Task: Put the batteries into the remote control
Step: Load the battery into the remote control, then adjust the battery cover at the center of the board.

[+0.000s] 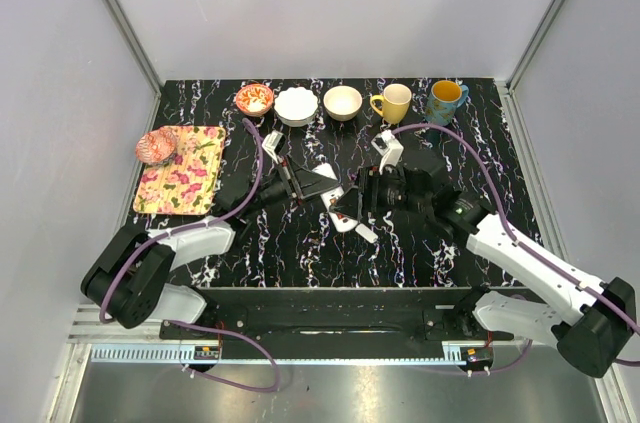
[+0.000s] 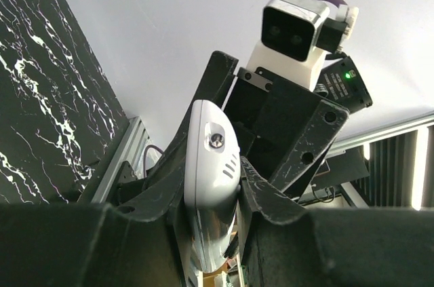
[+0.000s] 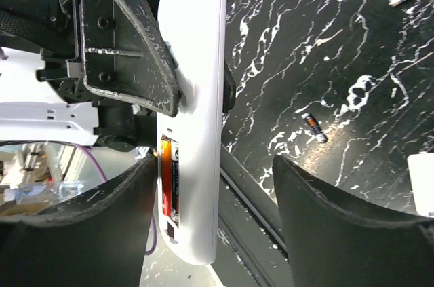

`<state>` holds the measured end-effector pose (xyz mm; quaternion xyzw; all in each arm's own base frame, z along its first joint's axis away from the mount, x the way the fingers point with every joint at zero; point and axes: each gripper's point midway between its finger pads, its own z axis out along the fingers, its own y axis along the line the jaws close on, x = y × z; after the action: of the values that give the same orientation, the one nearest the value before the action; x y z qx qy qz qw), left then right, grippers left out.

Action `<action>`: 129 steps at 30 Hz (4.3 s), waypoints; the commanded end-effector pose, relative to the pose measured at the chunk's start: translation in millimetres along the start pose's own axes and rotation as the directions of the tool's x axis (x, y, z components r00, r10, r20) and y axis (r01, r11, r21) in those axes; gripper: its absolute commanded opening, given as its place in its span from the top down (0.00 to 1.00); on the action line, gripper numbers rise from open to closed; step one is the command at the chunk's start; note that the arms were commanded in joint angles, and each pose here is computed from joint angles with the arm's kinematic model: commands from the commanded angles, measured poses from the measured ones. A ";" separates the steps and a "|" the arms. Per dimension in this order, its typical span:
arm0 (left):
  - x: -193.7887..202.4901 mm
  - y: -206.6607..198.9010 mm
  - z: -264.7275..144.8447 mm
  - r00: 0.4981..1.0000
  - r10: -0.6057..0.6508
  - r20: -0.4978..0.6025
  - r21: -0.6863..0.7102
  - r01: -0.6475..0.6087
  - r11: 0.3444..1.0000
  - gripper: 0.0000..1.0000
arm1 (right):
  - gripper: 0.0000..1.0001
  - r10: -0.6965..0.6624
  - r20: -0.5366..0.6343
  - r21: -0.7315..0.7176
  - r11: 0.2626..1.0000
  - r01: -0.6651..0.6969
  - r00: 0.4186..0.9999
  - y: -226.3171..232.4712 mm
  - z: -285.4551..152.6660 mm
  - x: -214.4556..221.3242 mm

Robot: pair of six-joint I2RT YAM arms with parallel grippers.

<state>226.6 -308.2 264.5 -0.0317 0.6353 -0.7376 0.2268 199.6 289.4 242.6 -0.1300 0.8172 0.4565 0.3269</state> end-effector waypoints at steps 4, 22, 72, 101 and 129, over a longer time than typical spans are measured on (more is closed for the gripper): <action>1.8 -41.5 -5.4 0.993 0.121 -0.004 0.132 -0.120 0.984 1.00 | 0.35 0.060 0.002 -0.148 0.987 -0.059 0.998 16.7 2.8 -5.5; 4.1 -44.5 -7.3 0.992 0.122 -0.006 0.150 -0.120 0.981 1.00 | 0.89 0.153 -0.025 -0.259 0.954 -0.154 0.988 17.4 7.5 -9.6; 2.9 -37.6 -6.2 0.992 0.126 -0.010 0.094 -0.124 0.988 1.00 | 0.92 0.247 -0.230 -0.318 0.895 -0.312 0.941 11.5 31.8 15.2; -9.1 6.9 -37.4 0.996 0.065 0.059 0.035 -0.067 0.997 1.00 | 0.00 -0.086 0.095 0.362 0.931 0.046 0.992 -99.0 -47.6 -24.2; 19.6 9.5 -72.1 0.973 0.229 0.006 -0.109 -0.227 0.968 1.00 | 0.25 -0.125 -0.596 0.518 0.695 0.499 0.793 -192.8 26.1 71.6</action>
<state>193.3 -250.5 217.8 -0.0111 0.6937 -0.6584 0.2917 254.7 223.7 57.9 -0.2352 0.9467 0.0680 0.2091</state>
